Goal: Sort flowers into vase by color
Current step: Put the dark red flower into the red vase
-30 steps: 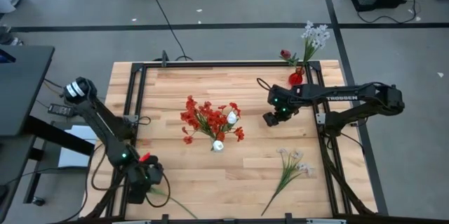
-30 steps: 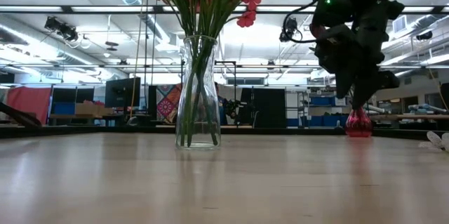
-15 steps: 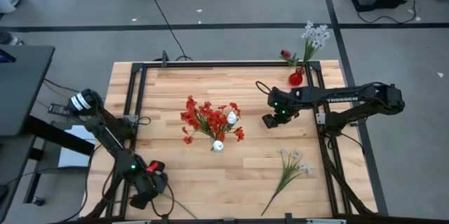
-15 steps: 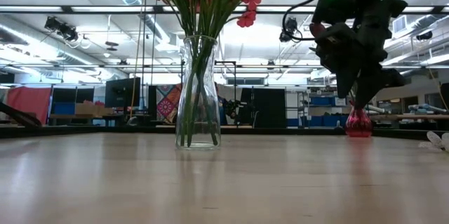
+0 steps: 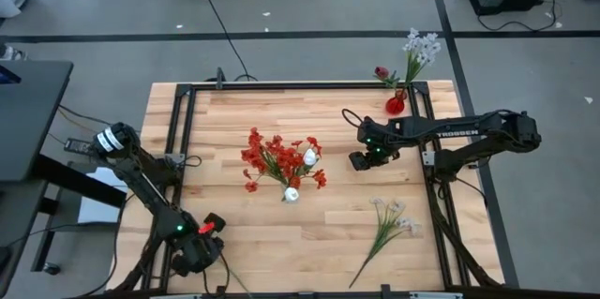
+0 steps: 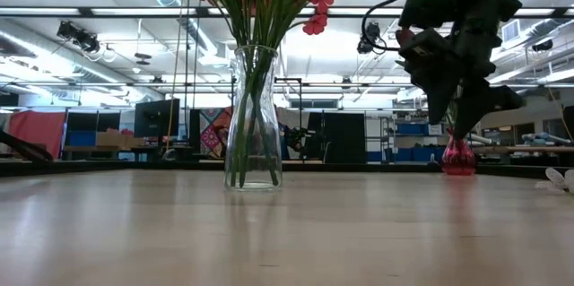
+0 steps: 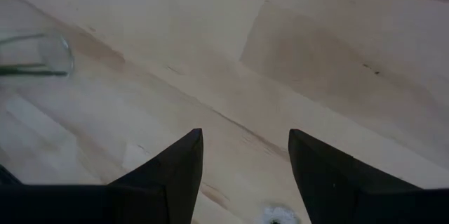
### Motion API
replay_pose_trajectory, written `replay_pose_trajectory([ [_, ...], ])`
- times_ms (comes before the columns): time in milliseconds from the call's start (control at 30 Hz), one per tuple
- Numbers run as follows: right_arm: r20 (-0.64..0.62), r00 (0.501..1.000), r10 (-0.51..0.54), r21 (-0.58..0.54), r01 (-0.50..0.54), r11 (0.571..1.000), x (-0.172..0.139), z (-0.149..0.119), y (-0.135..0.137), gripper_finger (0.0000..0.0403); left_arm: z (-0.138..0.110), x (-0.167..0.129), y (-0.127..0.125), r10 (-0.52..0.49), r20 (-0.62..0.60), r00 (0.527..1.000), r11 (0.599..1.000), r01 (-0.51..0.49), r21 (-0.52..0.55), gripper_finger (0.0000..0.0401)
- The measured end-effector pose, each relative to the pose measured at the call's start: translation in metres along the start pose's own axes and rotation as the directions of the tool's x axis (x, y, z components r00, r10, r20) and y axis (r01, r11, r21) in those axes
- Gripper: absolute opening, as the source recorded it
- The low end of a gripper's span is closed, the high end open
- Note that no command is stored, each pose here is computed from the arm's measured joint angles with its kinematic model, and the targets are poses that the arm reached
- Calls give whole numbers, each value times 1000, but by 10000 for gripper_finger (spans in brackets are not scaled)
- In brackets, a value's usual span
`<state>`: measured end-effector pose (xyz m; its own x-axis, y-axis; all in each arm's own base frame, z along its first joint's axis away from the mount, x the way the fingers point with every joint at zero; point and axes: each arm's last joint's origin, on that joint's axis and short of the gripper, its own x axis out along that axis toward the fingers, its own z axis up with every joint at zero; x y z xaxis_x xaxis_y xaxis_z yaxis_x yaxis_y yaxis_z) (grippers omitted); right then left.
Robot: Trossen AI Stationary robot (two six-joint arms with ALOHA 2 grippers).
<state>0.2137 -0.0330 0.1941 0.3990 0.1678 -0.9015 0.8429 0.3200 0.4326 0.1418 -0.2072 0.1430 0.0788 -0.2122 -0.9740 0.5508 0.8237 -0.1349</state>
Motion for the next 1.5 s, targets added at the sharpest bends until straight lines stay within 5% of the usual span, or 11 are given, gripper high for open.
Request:
replay_pose_trajectory([
  [167,30,999,43,44,-44,998,0,3,4,217,7,-31,0,212,-95,973,951,-183,248,11],
  [300,68,992,110,78,-115,990,-1,6,11,217,-3,-60,10,411,-162,897,875,-338,348,11],
  [533,170,960,225,108,-245,964,-4,14,24,217,-39,-108,33,466,-147,872,848,-393,354,10],
  [733,214,934,288,114,-316,942,-5,13,33,217,-69,-134,65,564,-302,769,814,-455,362,10],
  [967,261,910,323,109,-360,927,-4,3,43,217,-78,-151,100,675,-291,678,721,-521,456,9],
  [1067,280,889,363,86,-400,912,-6,3,48,217,-83,-157,114,673,-321,666,719,-487,496,9],
  [1267,336,776,534,-41,-554,831,-20,21,58,217,-86,-166,145,677,-305,670,711,-488,506,9],
  [1500,421,612,670,-196,-660,726,-43,51,58,217,-91,-178,189,724,-299,622,645,-455,615,9],
])
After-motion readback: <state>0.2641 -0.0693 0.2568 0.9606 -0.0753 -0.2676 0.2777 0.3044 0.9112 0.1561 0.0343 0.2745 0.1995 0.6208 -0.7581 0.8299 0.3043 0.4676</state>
